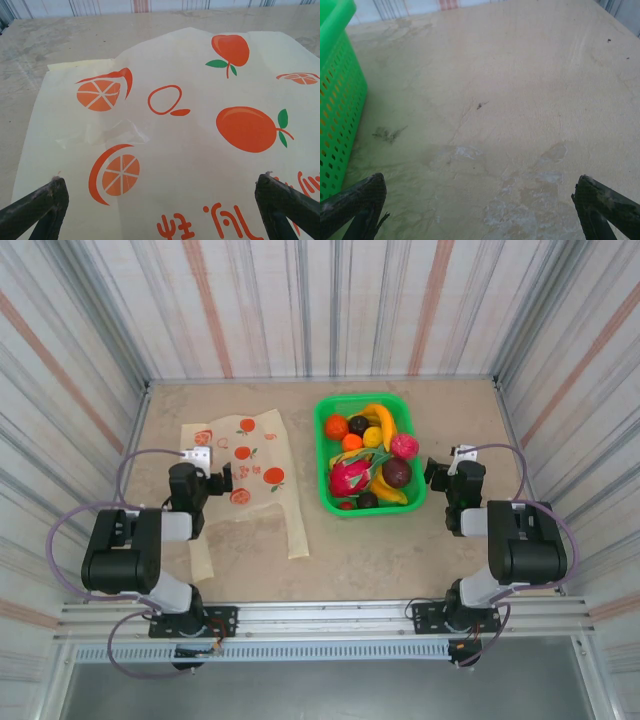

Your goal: Place the fake fruits into the plastic bag and tie a complex knot

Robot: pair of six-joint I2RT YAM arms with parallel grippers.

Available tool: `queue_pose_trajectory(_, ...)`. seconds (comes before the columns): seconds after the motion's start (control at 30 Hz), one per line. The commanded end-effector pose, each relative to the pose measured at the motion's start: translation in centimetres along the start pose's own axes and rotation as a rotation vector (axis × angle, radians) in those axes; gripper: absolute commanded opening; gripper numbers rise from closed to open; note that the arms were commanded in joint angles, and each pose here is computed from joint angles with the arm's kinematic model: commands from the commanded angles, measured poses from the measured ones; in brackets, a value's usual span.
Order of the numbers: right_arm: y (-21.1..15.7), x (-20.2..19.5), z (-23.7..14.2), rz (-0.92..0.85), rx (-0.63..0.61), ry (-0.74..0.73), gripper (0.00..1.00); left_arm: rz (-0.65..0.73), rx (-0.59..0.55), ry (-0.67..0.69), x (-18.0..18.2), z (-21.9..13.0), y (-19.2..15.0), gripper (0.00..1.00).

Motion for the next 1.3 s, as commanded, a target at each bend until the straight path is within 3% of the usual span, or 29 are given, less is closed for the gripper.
queue_pose_trajectory(0.0,0.4,0.4,0.2,-0.027,-0.013,0.011,0.99,0.018,-0.020,0.008,-0.1,0.1,0.8,0.99)
queue_pose_trajectory(0.8,0.4,0.1,0.2,-0.014,-0.011,0.022,0.99,0.010,-0.016,0.002,0.0,0.2,0.7,0.99)
queue_pose_trajectory(0.93,1.1,-0.7,-0.4,0.027,-0.038,-0.040,0.99,0.006,-0.027,0.009,0.1,-0.1,0.8,0.99)
queue_pose_trajectory(1.13,3.8,-0.6,-3.4,0.042,-0.073,-0.047,0.99,0.037,-0.055,0.021,-0.2,-2.5,4.1,0.99)
queue_pose_trajectory(1.27,6.9,0.3,-5.8,0.082,-0.066,-0.014,0.99,0.098,-0.047,0.041,-0.9,-5.0,8.4,0.99)
Point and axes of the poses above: each hand's point on the last joint's axis, 136 mm out from that joint toward the fingers, its own z axis out along the fingers, its own x axis along the line the jaws close on, y = z × x, the point moved 8 cm from there along -z, back along the fingers, and after that the axes turned 1 degree about z, right-handed, at the moved point
